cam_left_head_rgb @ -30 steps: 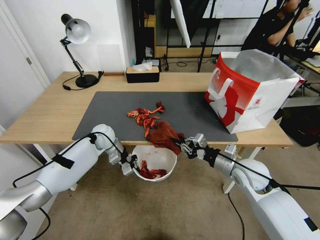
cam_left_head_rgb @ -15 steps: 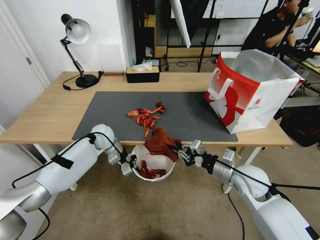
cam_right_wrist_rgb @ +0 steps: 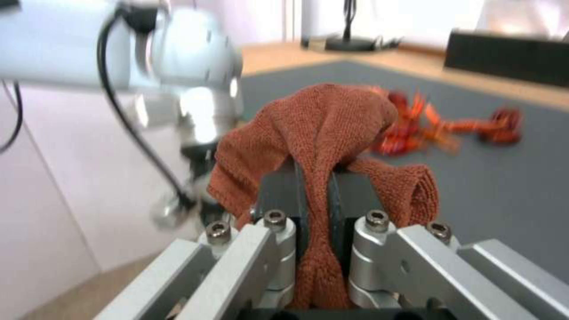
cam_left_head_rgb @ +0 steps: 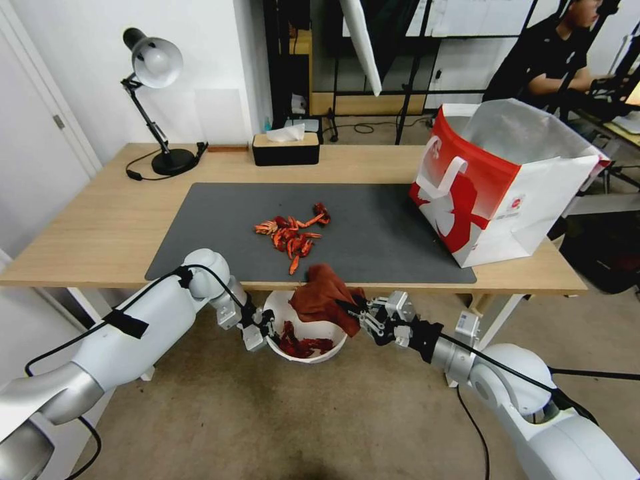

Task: Sweep shrimp from table into container with towel, then put container into takeout bag.

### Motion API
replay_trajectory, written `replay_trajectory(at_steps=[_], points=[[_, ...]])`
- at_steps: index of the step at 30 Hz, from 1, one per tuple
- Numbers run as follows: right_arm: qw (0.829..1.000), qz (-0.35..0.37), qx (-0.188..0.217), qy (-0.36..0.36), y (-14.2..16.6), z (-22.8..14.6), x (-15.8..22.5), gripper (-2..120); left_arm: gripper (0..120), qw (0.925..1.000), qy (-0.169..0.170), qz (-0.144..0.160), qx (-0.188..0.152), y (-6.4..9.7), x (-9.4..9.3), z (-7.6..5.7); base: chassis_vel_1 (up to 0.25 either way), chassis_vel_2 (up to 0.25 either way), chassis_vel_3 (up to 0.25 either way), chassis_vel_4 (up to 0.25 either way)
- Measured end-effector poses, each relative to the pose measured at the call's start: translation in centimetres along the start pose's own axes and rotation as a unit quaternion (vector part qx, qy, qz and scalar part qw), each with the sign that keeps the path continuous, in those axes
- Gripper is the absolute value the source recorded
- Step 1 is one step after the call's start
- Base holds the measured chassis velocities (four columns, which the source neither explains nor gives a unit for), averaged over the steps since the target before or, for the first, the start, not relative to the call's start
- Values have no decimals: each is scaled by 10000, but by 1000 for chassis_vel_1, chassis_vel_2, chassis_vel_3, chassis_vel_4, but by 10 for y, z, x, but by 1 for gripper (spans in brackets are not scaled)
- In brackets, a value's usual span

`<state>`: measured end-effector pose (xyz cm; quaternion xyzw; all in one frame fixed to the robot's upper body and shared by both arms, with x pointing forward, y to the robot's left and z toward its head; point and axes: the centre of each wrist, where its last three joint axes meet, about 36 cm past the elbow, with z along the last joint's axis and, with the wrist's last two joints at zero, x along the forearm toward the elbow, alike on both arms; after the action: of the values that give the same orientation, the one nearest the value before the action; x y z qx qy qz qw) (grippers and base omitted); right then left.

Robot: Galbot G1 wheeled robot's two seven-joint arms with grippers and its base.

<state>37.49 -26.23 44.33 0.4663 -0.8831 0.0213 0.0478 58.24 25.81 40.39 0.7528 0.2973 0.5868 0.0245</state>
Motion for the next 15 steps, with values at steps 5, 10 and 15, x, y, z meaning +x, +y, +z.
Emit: replay_trajectory(at_steps=[5, 10, 15], points=[[9988, 248, -34, -415, -15, -17, -7, 5, 0, 10000, -2, 6, -3, -1, 0, 0, 0, 0, 0, 0], [9963, 611, -63, -605, -29, -20, -14, 5, 0, 10000, -1, 31, -12, -1, 0, 0, 0, 0, 0, 0], [9903, 1149, -129, -765, -49, -20, -32, 5, 0, 9999, 43, 117, -61, -1, -1, 0, 0, 0, 0, 0]])
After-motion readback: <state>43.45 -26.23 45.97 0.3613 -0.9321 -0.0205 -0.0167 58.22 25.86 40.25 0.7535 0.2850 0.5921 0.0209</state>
